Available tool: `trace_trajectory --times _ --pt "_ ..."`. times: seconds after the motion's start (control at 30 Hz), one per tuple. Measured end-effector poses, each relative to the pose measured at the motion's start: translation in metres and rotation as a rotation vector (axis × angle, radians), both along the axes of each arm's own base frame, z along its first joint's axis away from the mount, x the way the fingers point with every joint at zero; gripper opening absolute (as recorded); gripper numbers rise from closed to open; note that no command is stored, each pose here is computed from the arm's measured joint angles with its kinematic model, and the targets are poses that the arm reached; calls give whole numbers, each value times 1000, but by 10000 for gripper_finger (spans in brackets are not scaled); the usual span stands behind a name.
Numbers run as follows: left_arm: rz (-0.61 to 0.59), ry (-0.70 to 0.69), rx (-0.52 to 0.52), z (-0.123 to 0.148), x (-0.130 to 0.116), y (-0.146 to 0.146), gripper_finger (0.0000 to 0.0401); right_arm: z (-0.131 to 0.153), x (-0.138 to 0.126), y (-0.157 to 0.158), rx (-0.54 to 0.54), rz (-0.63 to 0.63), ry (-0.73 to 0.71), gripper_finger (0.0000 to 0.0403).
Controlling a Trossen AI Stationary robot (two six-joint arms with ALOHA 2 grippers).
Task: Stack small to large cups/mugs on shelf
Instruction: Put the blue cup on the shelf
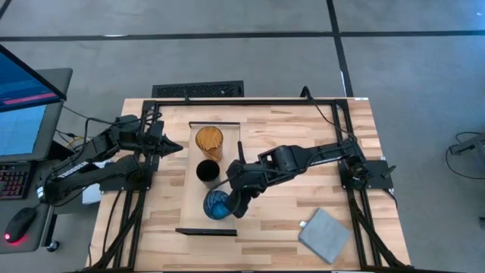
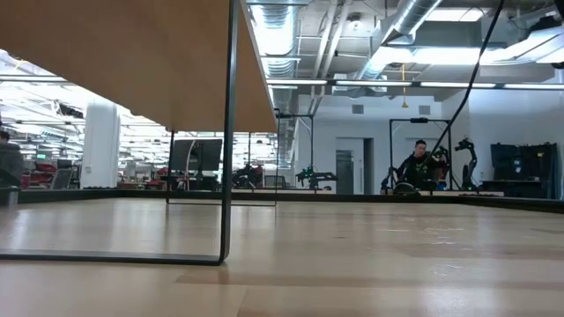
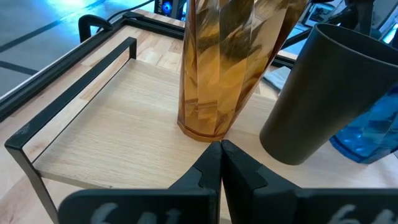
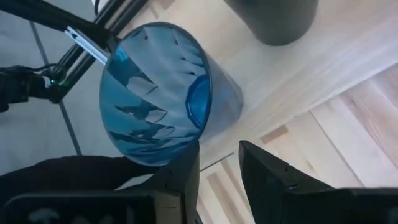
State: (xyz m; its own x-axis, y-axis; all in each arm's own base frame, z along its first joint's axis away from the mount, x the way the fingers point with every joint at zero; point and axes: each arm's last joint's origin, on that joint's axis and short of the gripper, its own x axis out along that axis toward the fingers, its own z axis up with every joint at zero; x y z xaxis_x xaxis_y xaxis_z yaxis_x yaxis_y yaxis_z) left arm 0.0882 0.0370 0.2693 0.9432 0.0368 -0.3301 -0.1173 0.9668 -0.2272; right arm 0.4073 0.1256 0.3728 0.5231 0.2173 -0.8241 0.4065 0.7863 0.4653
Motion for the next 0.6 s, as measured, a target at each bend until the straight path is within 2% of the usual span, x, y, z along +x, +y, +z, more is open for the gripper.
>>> trace_trajectory --times 0.23,0.37,0.53,0.6 --pt "0 0 0 0 0 0 0 0 0 -1 5 17 0 134" --pt "0 0 0 0 0 0 0 -2 -2 -3 -15 -16 36 134" --pt "0 0 0 0 0 0 0 -2 -2 -1 27 13 37 134" --pt "0 0 0 0 0 0 0 -10 5 3 36 22 43 134"
